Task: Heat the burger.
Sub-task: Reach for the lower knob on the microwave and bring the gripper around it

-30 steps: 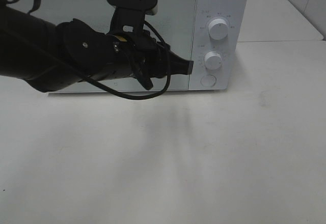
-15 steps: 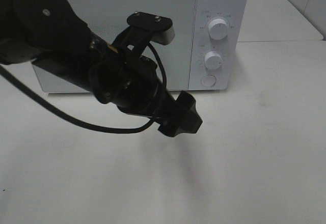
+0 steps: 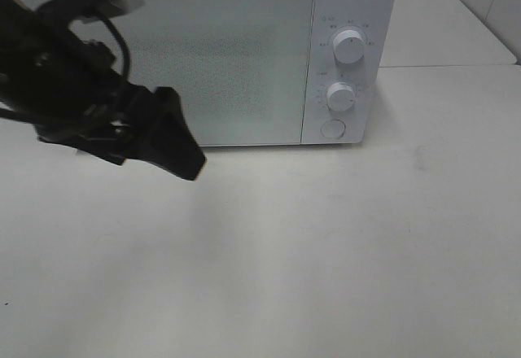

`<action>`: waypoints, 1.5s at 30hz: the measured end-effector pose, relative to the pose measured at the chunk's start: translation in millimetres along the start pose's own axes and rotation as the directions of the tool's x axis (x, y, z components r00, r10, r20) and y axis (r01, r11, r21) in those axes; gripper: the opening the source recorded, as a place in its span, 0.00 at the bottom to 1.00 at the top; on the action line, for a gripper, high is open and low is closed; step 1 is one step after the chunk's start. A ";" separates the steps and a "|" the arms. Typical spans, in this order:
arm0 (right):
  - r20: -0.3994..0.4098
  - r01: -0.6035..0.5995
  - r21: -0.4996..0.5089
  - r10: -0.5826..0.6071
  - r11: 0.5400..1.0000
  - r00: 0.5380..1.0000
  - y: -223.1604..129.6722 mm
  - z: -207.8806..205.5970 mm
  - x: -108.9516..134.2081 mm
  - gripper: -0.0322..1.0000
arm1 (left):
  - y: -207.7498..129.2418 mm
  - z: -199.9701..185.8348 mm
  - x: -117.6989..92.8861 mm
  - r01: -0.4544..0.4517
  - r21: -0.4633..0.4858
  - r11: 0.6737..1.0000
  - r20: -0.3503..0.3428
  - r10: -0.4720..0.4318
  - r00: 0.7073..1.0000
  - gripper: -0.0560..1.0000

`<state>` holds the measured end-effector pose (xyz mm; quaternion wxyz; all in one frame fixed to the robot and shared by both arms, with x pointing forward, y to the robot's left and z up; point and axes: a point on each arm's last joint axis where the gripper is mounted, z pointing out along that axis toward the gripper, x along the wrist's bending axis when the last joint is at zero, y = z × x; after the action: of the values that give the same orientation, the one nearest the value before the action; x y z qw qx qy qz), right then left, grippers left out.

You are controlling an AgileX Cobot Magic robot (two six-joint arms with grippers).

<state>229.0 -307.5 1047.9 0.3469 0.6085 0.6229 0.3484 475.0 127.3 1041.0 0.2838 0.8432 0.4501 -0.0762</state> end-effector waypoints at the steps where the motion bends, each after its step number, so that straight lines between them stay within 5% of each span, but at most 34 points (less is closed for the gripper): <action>1: 0.000 0.000 0.000 0.000 1.000 1.000 0.0 0.0 0.0 0.75 | -3.6 -15.9 9.9 0.041 -0.004 0.999 -0.041 -0.041 0.998 0.99; 6: 0.000 0.000 0.000 0.000 1.000 1.000 0.0 0.0 0.0 0.75 | -14.1 -47.6 29.6 0.126 -0.017 0.992 -0.135 -0.127 0.983 0.99; 8: 0.000 0.000 0.000 0.000 1.000 1.000 0.0 0.0 0.0 0.75 | -27.6 -76.7 44.2 0.209 -0.040 0.977 -0.230 -0.213 0.950 0.99; 19: 0.000 0.000 0.000 0.000 1.000 1.000 0.0 0.0 0.0 0.75 | -68.3 -126.8 46.5 0.291 -0.084 0.953 -0.380 -0.301 0.875 0.99; 32: 0.000 0.000 0.000 0.000 1.000 1.000 0.0 0.0 0.0 0.75 | -139.0 -114.1 28.5 0.271 -0.043 0.962 -0.398 -0.265 0.878 0.98; 45: 0.000 0.000 0.000 0.000 1.000 1.000 0.0 0.0 0.0 0.75 | -195.4 -109.1 9.8 0.167 -0.149 0.975 -0.422 -0.216 0.881 0.98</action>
<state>229.0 -307.5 1047.9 0.3469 0.6085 0.6229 0.3484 310.1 278.8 1047.3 0.2125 0.7736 0.5866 0.1109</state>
